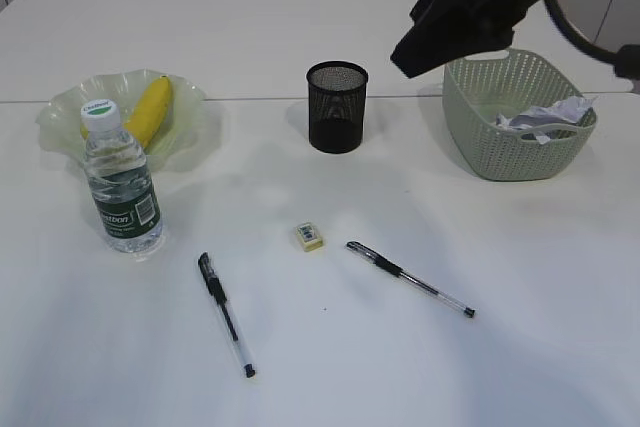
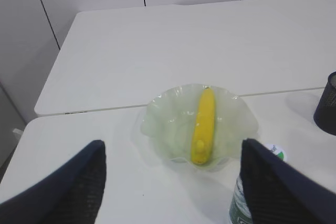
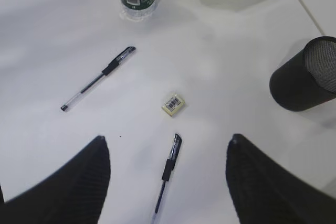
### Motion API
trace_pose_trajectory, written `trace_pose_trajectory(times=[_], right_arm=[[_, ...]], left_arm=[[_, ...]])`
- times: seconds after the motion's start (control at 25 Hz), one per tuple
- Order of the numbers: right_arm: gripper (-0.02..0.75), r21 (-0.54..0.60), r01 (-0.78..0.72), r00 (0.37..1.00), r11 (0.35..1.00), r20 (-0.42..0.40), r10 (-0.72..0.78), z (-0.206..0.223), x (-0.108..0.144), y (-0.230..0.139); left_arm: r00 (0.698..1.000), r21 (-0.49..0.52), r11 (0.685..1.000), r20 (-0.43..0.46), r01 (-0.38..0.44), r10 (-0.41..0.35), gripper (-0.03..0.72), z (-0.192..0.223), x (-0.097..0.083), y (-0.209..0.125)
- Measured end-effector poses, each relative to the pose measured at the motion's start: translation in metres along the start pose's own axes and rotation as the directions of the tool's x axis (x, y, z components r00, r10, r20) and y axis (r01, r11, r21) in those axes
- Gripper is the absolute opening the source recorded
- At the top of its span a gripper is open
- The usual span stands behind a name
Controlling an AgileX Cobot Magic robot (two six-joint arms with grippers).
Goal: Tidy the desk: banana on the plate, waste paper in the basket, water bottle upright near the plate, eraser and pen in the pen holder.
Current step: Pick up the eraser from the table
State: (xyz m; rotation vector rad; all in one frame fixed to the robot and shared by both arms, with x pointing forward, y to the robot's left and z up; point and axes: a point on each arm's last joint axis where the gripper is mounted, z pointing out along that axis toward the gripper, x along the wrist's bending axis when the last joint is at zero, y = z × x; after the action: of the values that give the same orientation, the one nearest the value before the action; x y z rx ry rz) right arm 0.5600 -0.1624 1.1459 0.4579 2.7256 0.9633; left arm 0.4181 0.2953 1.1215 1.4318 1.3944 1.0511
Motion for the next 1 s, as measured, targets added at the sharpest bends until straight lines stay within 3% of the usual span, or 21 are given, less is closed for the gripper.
trace_pose_trajectory(times=[0.28, 0.52, 1.0], right_arm=[[0.513, 0.087, -0.043, 0.999, 0.995, 0.029, 0.041, 0.041, 0.003, 0.007], [0.513, 0.079, -0.213, 0.977, 0.974, 0.046, 0.210, 0.070, 0.009, 0.015], [0.514, 0.153, -0.404, 0.914, 0.902, 0.102, 0.393, 0.117, 0.015, 0.013]], left_arm=[[1.000, 0.021, 1.000, -0.004, -0.006, 0.006, 0.571, 0.000, 0.000, -0.002], [1.000, 0.021, 1.000, -0.005, -0.012, 0.012, 0.571, 0.000, 0.000, -0.002], [1.000, 0.026, 1.000, -0.006, -0.015, 0.015, 0.571, 0.000, 0.001, -0.002]])
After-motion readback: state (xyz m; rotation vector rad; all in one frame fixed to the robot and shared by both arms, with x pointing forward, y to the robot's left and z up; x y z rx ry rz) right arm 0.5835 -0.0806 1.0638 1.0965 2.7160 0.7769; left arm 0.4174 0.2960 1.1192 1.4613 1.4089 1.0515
